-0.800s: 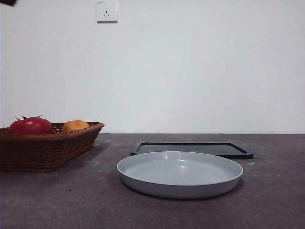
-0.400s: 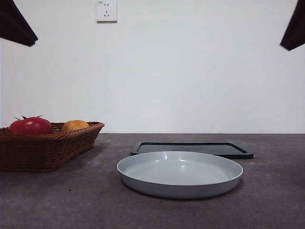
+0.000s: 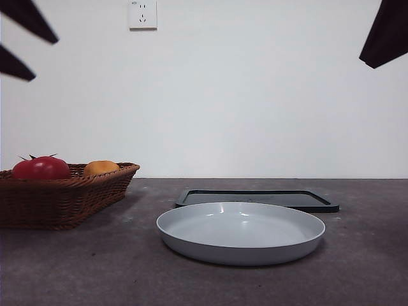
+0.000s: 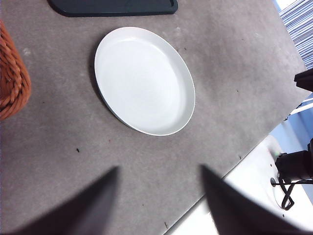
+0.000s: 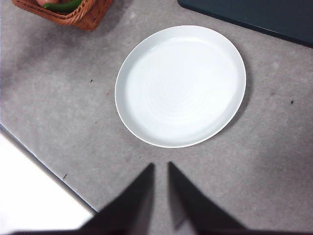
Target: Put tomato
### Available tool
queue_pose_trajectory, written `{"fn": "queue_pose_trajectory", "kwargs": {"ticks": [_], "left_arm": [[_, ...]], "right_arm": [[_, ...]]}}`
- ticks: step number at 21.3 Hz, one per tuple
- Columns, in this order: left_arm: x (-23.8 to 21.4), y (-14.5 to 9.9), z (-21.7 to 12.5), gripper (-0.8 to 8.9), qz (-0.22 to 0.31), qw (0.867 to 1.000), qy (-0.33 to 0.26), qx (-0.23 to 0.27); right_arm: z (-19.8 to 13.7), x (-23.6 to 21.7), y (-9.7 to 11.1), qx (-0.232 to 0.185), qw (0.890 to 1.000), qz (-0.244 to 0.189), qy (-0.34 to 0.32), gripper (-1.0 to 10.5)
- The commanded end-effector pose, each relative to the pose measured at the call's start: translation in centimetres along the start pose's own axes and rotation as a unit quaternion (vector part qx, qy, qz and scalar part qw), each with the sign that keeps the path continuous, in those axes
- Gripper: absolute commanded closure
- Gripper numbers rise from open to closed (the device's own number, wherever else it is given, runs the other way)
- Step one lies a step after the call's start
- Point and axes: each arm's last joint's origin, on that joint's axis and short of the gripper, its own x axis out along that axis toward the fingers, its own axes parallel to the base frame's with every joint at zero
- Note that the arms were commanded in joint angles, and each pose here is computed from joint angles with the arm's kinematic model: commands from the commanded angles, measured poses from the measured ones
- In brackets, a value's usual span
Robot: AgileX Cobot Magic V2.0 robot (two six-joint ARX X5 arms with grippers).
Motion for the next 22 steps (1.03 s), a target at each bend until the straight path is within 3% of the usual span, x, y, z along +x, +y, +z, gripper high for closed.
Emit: {"fn": "queue_pose_trajectory", "kwargs": {"ticks": [1,3,5,9,15,22], "left_arm": [[-0.2,-0.3,0.4,3.35,-0.005,1.000,-0.006,0.010],[-0.2,-0.3,0.4,3.35,-0.005,1.000,-0.006,0.008],[-0.2,-0.3,0.4,3.19,-0.005,1.000,-0.005,0.003],[-0.2,-0.3,0.3,1.94,-0.004,1.000,0.000,-0.010],[-0.2,-0.2,0.3,1.88,0.009,1.000,0.000,-0.015],[-0.5,0.2,2.2,1.88,0.132,0.991,0.002,-0.031]], "right_arm": [[0.3,-0.1,0.2,0.006,1.000,0.003,-0.007,5.9],[0.4,-0.1,0.2,0.006,1.000,0.003,-0.007,4.4],[0.3,-0.1,0.2,0.006,1.000,0.003,-0.007,3.7],[0.3,-0.1,0.2,0.007,1.000,0.003,-0.007,3.6],[0.4,-0.1,0.2,0.016,1.000,0.002,-0.007,3.6],[0.4,-0.1,0.2,0.030,0.999,-0.009,-0.010,3.6]]}}
